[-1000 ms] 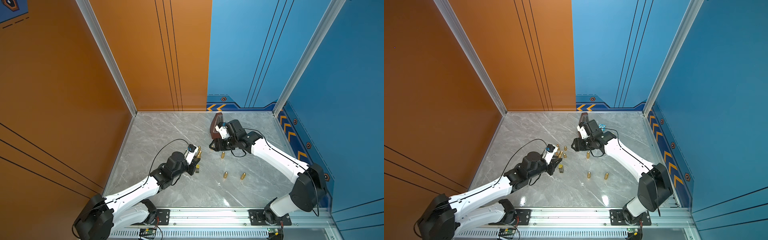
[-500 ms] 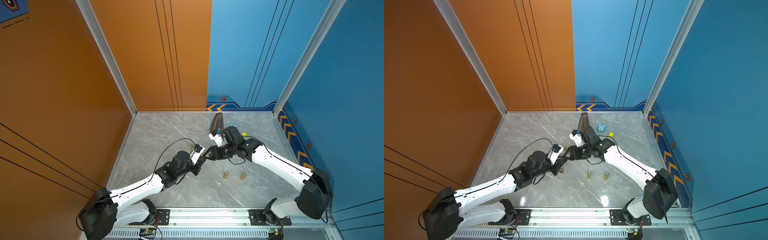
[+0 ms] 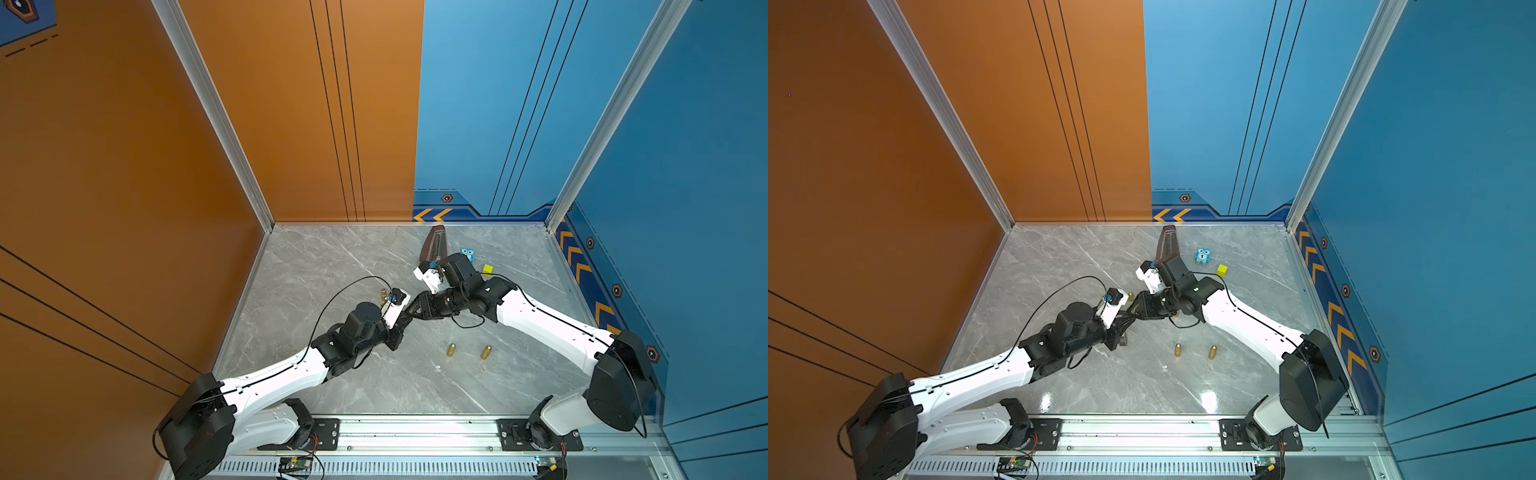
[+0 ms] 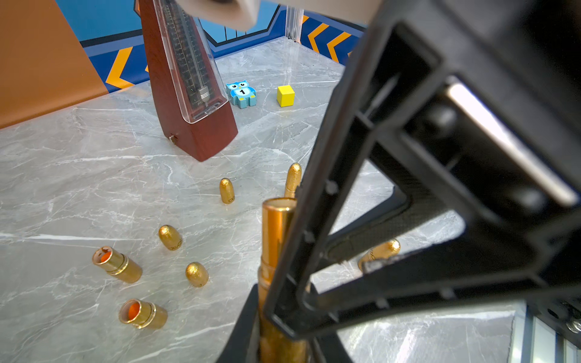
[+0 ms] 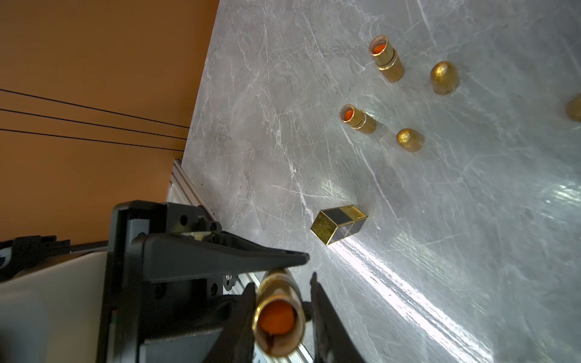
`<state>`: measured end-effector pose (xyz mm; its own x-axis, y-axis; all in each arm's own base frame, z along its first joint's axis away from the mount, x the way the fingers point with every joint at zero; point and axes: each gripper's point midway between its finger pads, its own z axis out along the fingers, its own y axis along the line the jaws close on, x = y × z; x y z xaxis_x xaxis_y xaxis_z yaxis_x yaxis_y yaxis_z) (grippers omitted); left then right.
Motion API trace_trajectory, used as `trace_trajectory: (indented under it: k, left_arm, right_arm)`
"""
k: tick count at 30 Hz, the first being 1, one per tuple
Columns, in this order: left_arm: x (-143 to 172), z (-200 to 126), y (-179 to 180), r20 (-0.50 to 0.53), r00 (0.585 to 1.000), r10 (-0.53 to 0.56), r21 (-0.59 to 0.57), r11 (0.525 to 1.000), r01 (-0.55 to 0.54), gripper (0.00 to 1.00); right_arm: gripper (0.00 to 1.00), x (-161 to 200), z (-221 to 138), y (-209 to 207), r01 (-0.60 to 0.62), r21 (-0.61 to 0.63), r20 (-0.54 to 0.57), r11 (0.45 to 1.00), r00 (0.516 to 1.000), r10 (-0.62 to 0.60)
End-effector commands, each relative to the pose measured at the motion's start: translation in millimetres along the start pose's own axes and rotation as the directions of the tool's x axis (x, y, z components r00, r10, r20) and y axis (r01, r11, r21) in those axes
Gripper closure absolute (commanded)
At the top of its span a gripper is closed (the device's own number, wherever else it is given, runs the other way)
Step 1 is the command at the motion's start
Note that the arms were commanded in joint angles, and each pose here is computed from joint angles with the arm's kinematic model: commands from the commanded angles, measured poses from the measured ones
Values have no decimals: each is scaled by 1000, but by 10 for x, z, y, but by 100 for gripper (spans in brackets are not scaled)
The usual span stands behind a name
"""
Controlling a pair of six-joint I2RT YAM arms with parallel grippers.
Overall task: Open the lipstick cap
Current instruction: Place the lipstick at the center of the board.
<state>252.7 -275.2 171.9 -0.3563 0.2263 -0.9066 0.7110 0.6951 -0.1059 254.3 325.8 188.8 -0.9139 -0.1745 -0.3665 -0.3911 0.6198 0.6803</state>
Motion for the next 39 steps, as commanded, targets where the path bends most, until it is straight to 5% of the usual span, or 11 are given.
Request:
trace_trajectory:
  k: [1,15,23,28,31,39]
  left_arm:
    - [-204,-6,-22,52,999,13,-7,1000,-12,100]
    - [-176,32,-7,39,999,18,-16,1000,-18,100]
    - [-48,35,43,14,1000,16,-36,999,-15,35]
    - [99,-53,192,-14,1000,-19,-103,994,17,9]
    - [203,-117,299,-53,998,-44,-157,987,35,1]
    - [321,-274,507,-102,990,-95,-255,965,66,1]
  right_arm:
    - [74,35,71,-5,-4,-14,-20,1000,1000,3]
    - [84,-12,-18,-37,65,89,32,994,997,-68]
    - [83,-168,-132,-248,81,254,81,964,991,-105]
    - [83,-332,-185,-540,88,440,119,893,981,-156]
    - [83,-438,-168,-720,92,543,136,835,971,-196]
    - [83,-632,166,-1035,93,641,133,762,964,-230]
